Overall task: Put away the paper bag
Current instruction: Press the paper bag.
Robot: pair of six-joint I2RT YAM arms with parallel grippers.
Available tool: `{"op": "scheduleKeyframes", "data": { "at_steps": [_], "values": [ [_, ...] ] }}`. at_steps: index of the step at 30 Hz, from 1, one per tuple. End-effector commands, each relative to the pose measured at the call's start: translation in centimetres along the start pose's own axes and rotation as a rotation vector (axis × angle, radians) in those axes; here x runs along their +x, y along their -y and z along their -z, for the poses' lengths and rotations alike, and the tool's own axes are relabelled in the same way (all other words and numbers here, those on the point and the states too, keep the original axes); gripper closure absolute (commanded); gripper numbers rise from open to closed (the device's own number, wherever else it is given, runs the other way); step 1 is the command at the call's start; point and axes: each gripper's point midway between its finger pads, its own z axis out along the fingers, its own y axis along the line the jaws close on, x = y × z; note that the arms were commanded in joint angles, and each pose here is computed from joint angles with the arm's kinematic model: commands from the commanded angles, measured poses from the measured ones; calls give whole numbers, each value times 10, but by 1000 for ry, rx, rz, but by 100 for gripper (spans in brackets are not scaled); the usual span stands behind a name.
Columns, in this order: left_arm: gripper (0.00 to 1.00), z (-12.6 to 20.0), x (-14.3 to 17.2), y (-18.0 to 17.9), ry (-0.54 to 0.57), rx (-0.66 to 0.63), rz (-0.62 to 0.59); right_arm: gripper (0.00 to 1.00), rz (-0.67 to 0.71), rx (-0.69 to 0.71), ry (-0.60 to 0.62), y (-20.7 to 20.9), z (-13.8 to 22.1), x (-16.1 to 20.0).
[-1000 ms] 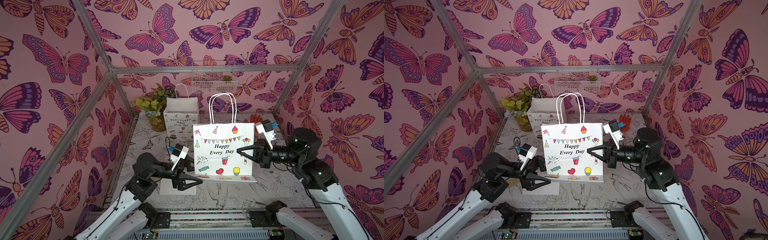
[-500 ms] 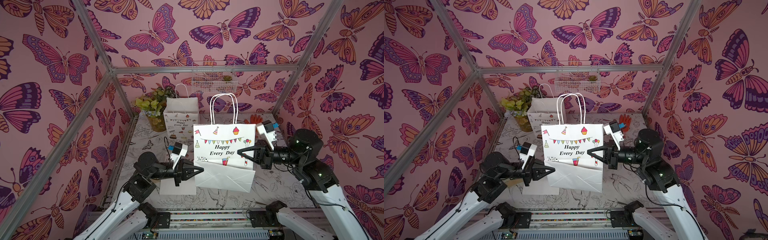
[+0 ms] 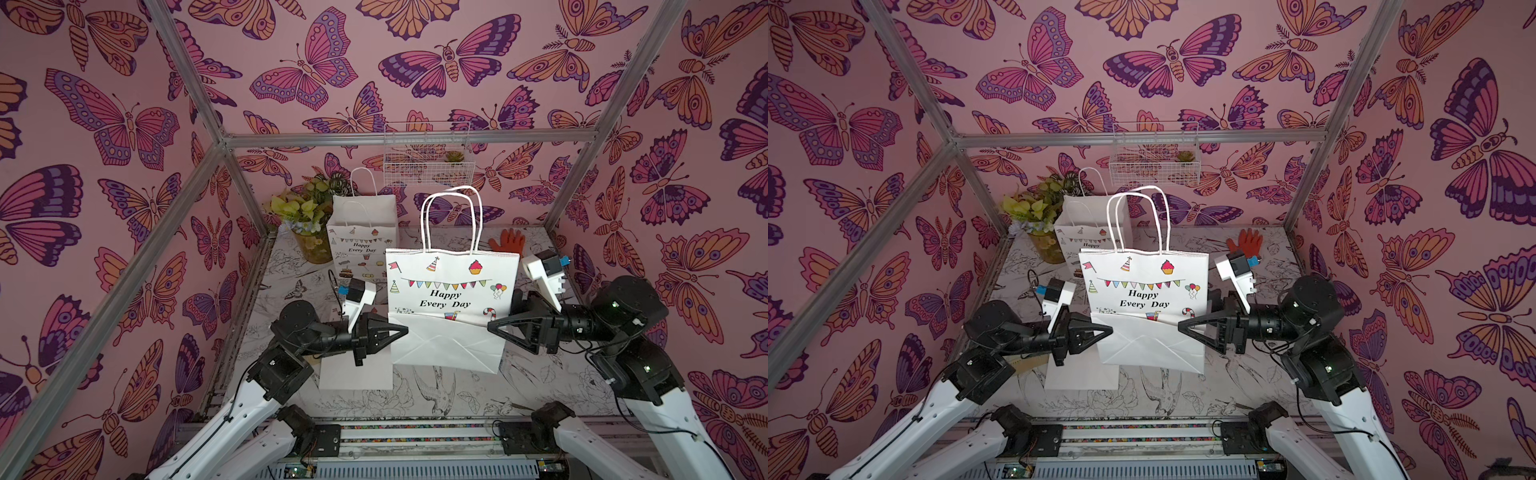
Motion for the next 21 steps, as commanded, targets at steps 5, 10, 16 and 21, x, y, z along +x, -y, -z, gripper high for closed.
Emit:
{"op": "scheduleKeyframes", "data": {
  "at_steps": [5,10,16,21],
  "values": [
    [100,3,-22,5,60,-28,-31,49,-34,27,-28,13,-4,15],
    [100,3,-27,5,78,-35,4,60,-54,74,-52,30,-8,23],
    [100,5,-31,10,93,-21,42,85,-70,125,-72,47,-12,22],
    [77,6,-29,15,88,10,81,100,-71,112,-62,48,-16,13]
  ]
}}
